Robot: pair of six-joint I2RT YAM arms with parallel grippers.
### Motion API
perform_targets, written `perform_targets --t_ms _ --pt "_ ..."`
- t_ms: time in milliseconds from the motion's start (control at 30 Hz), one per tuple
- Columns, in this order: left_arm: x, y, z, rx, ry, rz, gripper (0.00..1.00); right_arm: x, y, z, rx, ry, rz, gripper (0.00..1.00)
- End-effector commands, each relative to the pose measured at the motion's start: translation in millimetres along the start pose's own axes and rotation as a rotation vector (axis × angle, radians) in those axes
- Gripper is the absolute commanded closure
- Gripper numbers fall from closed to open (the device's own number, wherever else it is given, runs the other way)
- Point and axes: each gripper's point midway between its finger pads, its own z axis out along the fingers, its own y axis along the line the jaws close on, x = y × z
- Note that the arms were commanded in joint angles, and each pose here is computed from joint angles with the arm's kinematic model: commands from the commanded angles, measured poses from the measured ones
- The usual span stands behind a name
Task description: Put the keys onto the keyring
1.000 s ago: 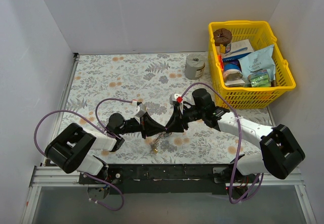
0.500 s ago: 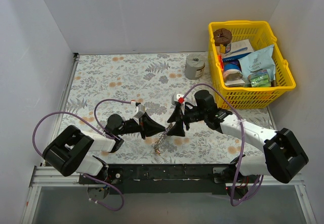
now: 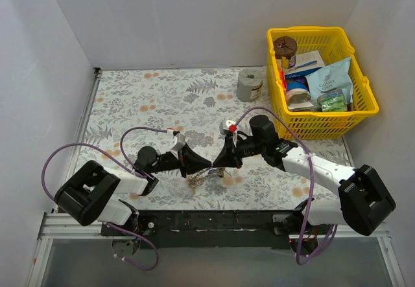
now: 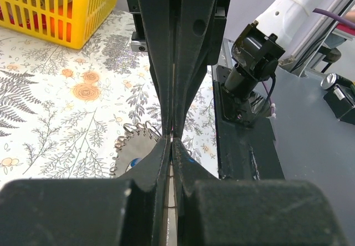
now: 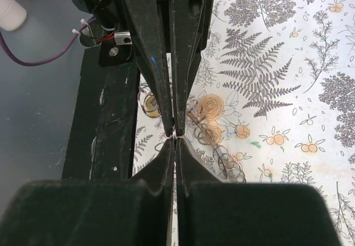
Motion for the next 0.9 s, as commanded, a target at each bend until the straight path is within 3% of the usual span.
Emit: perform_targets --t_ms 0,300,367,400,533,667,700,867 --pt "-80 -40 -1 0.134 -0.291 0.373 1.00 -5 -1 2 -0.014 -0.011 -0.015 0.99" --pt "-77 -35 2 0.124 -0.262 0.373 0.98 1 -5 0 0.006 0.054 -0.023 0.99" --pt "-75 -31 4 0.114 -0.244 0.393 0.85 -2 -11 -1 0.025 0.077 -0.033 0.99" --pt "-72 -29 4 0.109 -0.220 0.383 0.74 3 -10 -2 0.028 0.100 -0.014 0.99" --pt "-62 -19 7 0.087 -0.140 0.409 0.61 17 -12 -9 0.066 0.176 0.015 0.99" --pt "-42 2 14 0.063 0.032 0.393 0.61 24 -17 -16 0.113 0.236 0.029 0.99" --pt "-41 6 15 0.060 0.055 0.439 0.61 27 -19 -18 0.127 0.253 0.039 0.99" --pt "-25 14 19 0.077 0.140 0.380 0.59 37 -27 -28 0.191 0.346 0.064 0.99"
